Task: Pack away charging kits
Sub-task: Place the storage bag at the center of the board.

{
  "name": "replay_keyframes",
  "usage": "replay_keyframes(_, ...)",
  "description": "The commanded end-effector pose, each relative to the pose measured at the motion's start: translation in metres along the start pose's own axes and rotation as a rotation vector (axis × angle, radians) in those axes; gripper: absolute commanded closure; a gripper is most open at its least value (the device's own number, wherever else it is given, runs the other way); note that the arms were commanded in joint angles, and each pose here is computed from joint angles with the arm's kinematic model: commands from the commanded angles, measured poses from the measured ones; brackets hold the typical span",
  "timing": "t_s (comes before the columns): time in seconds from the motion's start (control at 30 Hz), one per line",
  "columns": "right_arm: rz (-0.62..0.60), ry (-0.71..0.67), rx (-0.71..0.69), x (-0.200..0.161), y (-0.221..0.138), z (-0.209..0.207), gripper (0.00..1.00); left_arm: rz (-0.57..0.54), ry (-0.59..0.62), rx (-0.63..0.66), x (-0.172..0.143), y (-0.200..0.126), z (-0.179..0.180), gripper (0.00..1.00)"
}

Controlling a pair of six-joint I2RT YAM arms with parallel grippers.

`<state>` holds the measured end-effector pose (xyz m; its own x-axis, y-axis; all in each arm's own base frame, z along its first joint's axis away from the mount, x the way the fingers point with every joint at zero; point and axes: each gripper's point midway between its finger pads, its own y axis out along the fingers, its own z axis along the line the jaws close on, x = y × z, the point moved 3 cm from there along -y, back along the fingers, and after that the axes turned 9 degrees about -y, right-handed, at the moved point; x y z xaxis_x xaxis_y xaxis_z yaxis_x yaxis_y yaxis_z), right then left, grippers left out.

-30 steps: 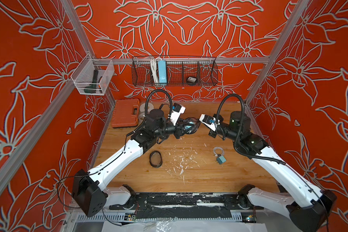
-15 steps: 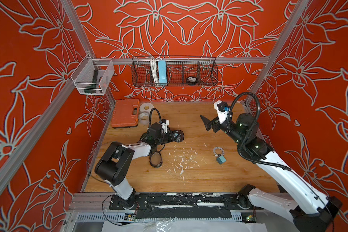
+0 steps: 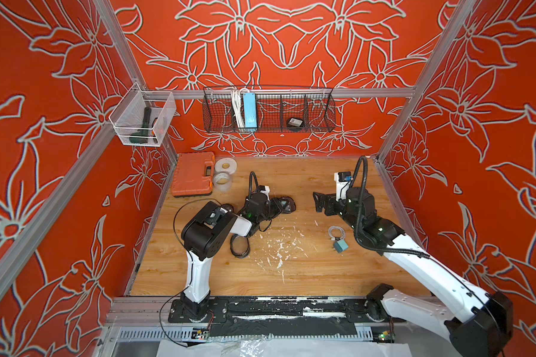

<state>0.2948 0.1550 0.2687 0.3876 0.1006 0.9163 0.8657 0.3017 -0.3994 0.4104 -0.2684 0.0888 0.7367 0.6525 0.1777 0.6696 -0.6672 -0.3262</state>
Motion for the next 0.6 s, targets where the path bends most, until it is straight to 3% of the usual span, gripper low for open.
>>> replay_keyframes(0.0, 0.042, 0.084, -0.117, -0.001, -0.009, -0.018, 0.02, -0.106, -0.044, 0.049, 0.011, -0.008, 0.007, 0.46)
replay_keyframes(0.03, 0.051, 0.085, -0.119, -0.003, -0.010, -0.019, 0.02, -0.124, -0.044, 0.087, 0.011, -0.013, 0.011, 0.39)
replay_keyframes(0.07, 0.053, 0.084, -0.105, -0.005, -0.011, -0.017, 0.02, -0.146, -0.042, 0.118, 0.012, -0.019, 0.012, 0.16)
replay_keyframes(0.1, 0.053, 0.087, -0.096, -0.006, -0.012, -0.017, 0.02, -0.159, -0.040, 0.153, 0.012, -0.024, 0.014, 0.02)
replay_keyframes(0.3, 0.076, 0.173, -0.112, -0.015, -0.022, -0.021, 0.02, -0.194, -0.049, 0.268, 0.011, -0.056, 0.011, 0.01)
replay_keyframes(0.43, 0.196, 0.261, -0.123, -0.025, -0.022, -0.018, 0.02, -0.220, -0.072, 0.411, 0.015, -0.078, 0.008, 0.01)
replay_keyframes(0.57, 0.256, 0.252, -0.115, -0.037, -0.021, -0.016, 0.02, -0.252, -0.039, 0.510, 0.020, -0.110, -0.006, 0.01)
